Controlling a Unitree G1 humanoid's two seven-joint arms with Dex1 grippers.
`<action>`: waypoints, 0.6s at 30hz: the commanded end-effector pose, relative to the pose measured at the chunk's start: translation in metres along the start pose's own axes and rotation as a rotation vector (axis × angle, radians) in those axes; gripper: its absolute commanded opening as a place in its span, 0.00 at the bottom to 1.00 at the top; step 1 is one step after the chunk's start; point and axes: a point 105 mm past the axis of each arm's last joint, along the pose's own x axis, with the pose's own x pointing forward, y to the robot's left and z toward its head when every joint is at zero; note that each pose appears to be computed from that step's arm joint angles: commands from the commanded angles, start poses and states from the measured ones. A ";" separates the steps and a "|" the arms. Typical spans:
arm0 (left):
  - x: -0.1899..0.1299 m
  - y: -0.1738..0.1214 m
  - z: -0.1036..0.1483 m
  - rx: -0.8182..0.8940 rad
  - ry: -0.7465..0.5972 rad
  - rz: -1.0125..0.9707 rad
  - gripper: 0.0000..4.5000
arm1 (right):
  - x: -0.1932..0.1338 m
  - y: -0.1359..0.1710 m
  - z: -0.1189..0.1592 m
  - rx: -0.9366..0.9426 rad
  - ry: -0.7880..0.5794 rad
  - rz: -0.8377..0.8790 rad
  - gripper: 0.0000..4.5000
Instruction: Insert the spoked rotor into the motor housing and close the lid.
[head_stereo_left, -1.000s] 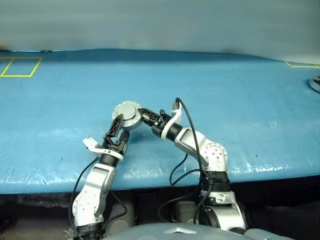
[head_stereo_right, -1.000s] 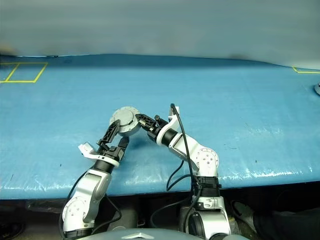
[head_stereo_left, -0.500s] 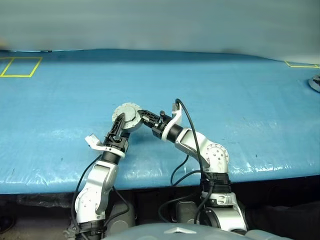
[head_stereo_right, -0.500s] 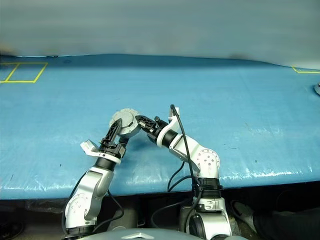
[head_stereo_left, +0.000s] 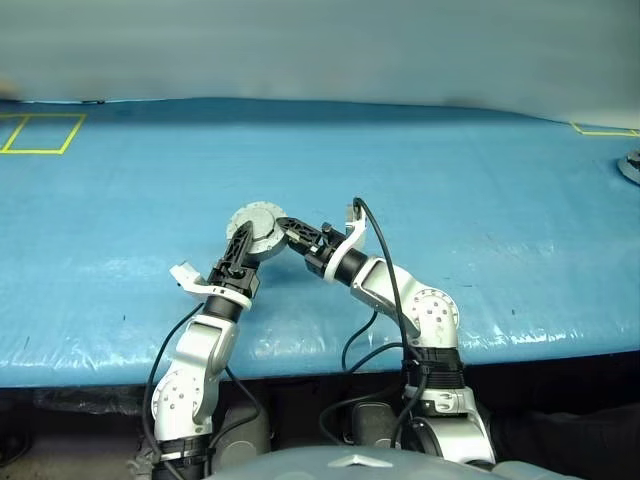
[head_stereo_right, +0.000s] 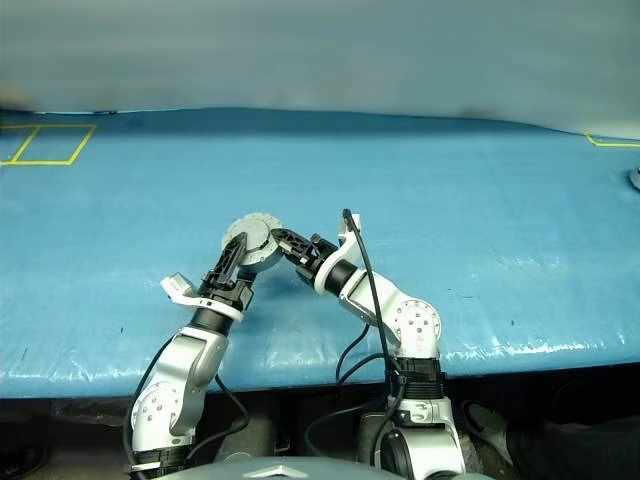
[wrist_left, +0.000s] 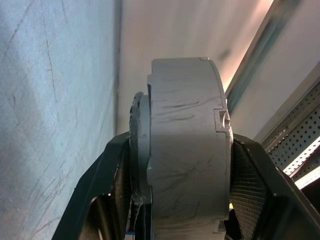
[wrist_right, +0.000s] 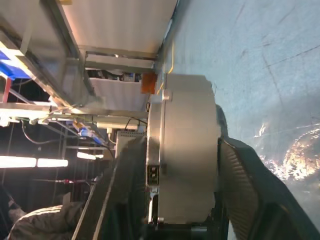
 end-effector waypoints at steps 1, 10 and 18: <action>0.010 -0.025 -0.014 -0.053 -0.009 -0.091 0.51 | -0.004 0.015 -0.007 0.012 -0.019 0.087 0.72; 0.037 -0.011 0.027 0.165 -0.080 0.028 0.51 | -0.052 -0.027 0.006 -0.568 -0.066 -0.215 1.00; 0.093 -0.012 0.069 0.338 -0.074 0.083 0.51 | -0.077 -0.042 0.011 -1.284 -0.135 -0.369 1.00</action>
